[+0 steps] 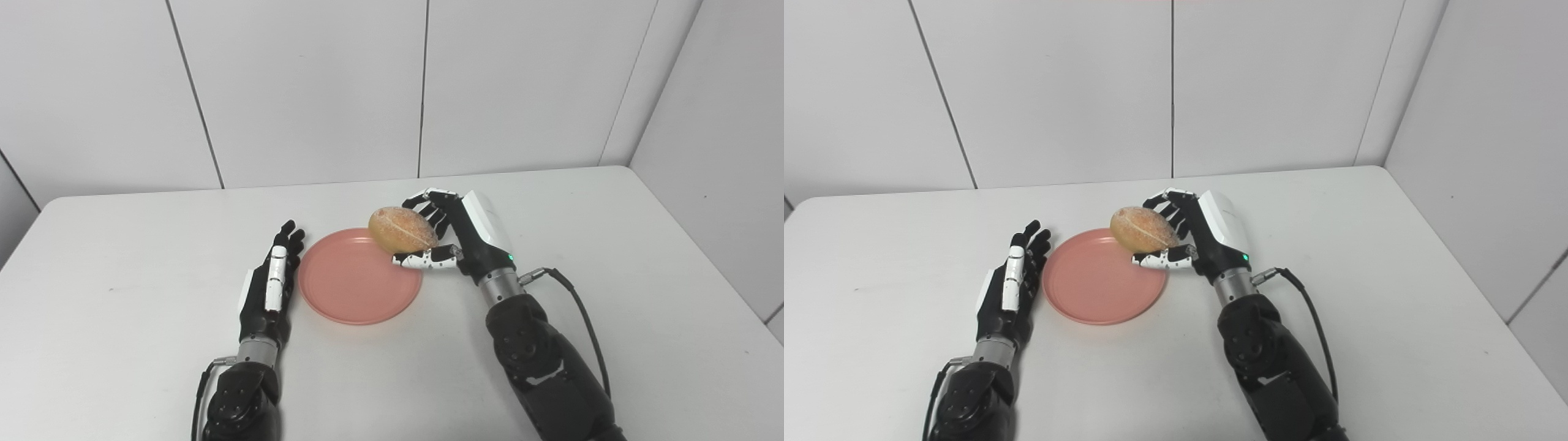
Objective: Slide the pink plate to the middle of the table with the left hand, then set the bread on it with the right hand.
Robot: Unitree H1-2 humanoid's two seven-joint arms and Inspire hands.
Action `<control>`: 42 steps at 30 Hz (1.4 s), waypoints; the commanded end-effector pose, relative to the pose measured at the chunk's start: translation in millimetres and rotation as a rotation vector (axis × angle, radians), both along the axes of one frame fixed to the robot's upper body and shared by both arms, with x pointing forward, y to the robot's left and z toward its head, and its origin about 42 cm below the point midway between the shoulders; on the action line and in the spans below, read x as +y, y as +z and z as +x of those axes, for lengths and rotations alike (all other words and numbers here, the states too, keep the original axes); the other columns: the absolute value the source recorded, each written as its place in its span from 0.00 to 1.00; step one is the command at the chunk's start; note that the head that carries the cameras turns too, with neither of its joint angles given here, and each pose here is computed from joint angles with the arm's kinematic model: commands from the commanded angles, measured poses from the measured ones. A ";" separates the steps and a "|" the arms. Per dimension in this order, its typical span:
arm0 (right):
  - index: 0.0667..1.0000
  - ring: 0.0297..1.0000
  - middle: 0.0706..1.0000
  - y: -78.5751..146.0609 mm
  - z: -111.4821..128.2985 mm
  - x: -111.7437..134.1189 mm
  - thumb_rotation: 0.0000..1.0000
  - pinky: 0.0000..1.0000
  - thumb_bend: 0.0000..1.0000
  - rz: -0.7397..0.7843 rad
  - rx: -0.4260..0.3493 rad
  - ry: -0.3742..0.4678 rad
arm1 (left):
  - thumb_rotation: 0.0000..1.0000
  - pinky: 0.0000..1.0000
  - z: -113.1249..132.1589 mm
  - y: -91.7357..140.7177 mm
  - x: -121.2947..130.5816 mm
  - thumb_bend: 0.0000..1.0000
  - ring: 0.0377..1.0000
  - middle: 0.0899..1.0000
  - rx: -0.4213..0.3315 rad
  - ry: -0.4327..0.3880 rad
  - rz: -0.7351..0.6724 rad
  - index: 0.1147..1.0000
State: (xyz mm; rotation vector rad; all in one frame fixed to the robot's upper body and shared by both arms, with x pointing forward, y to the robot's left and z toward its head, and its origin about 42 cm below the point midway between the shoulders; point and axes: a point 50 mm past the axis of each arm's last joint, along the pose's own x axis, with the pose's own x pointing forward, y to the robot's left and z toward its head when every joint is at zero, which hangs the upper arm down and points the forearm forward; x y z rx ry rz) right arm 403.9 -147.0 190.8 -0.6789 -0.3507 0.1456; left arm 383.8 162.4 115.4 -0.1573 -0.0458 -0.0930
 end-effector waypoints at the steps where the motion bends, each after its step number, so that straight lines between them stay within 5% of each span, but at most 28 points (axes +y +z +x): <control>1: 0.51 0.39 0.40 21.4 9.7 11.0 0.00 0.35 0.52 0.009 -0.085 0.050 | 1.00 0.99 -1.7 -1.7 -2.7 0.54 0.94 0.91 0.009 0.014 -0.033 0.88; 21: 0.50 0.39 0.40 -6.9 32.7 50.9 0.00 0.33 0.52 -0.184 -0.076 0.150 | 1.00 0.97 1.4 3.4 -11.2 0.55 0.94 0.91 -0.016 0.033 -0.001 0.89; 24: 0.51 0.46 0.42 -6.0 30.6 49.0 0.01 0.40 0.51 -0.209 -0.114 0.151 | 1.00 0.97 1.3 4.0 -11.4 0.55 0.93 0.91 -0.014 0.034 0.002 0.88; 25: 0.48 0.52 0.53 -5.2 29.3 47.8 0.09 0.46 0.51 -0.220 -0.129 0.154 | 1.00 0.97 1.3 4.2 -11.4 0.55 0.93 0.91 -0.015 0.033 0.000 0.88; 27: 0.68 0.64 0.67 -4.0 27.7 46.7 0.35 0.59 0.57 -0.238 -0.145 0.158 | 1.00 0.97 1.5 4.6 -11.2 0.55 0.94 0.91 -0.016 0.031 0.000 0.89; 31: 0.84 0.78 0.81 -2.1 23.8 42.2 0.58 0.74 0.63 -0.273 -0.147 0.163 | 1.00 0.95 1.8 4.5 -10.0 0.55 0.93 0.91 -0.016 0.038 0.008 0.88; 42: 1.00 0.94 0.98 3.1 10.2 21.7 0.71 0.88 0.70 -0.246 -0.178 0.136 | 1.00 0.97 0.9 4.3 -8.4 0.55 0.94 0.91 -0.016 0.028 0.005 0.89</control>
